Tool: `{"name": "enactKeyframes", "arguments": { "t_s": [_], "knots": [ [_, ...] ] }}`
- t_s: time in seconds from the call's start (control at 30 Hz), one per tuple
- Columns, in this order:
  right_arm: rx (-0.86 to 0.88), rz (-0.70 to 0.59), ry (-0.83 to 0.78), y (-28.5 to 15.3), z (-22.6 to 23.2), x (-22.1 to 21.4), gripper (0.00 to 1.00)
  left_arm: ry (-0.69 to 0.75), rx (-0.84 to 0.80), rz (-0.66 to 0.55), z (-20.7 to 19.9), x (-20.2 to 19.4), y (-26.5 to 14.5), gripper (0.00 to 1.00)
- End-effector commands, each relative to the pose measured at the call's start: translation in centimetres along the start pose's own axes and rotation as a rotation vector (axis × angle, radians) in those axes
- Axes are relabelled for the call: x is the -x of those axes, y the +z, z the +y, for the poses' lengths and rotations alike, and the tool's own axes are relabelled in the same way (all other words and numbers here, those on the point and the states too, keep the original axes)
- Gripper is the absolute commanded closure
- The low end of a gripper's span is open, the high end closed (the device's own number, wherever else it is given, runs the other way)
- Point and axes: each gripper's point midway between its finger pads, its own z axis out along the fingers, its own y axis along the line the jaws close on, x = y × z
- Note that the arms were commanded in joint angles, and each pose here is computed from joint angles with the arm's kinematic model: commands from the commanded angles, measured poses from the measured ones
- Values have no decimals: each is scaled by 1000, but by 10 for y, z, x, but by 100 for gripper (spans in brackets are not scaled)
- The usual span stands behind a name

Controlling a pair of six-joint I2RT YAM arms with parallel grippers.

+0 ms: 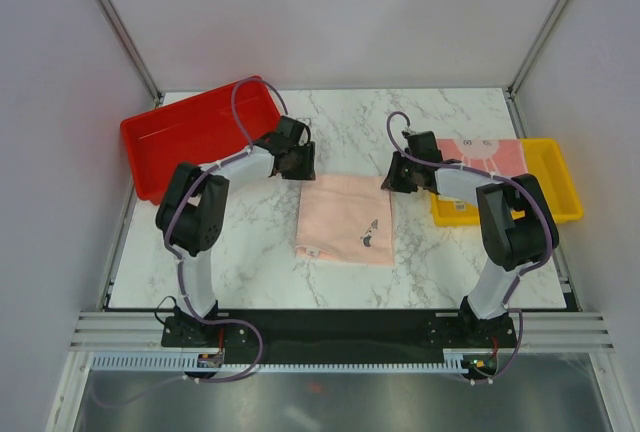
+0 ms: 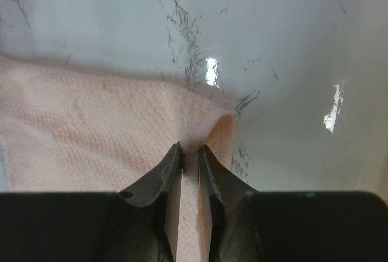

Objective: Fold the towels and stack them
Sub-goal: Fold the towel

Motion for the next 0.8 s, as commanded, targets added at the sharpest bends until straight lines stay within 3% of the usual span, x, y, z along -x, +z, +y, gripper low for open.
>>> {"name": "enactKeyframes", "arguments": {
  "t_s": [0.0,0.33,0.77],
  "knots": [
    [44,-49,-26,2,11,20,75,43,-34,-49,-8,24,4,53],
    [48,-47,-27,3,12,21,75,22,-26,-17,-6,16,4,60],
    [64,-43,-26,3,14,20,76,20,20,33,4,1,-1,55]
  ]
}}
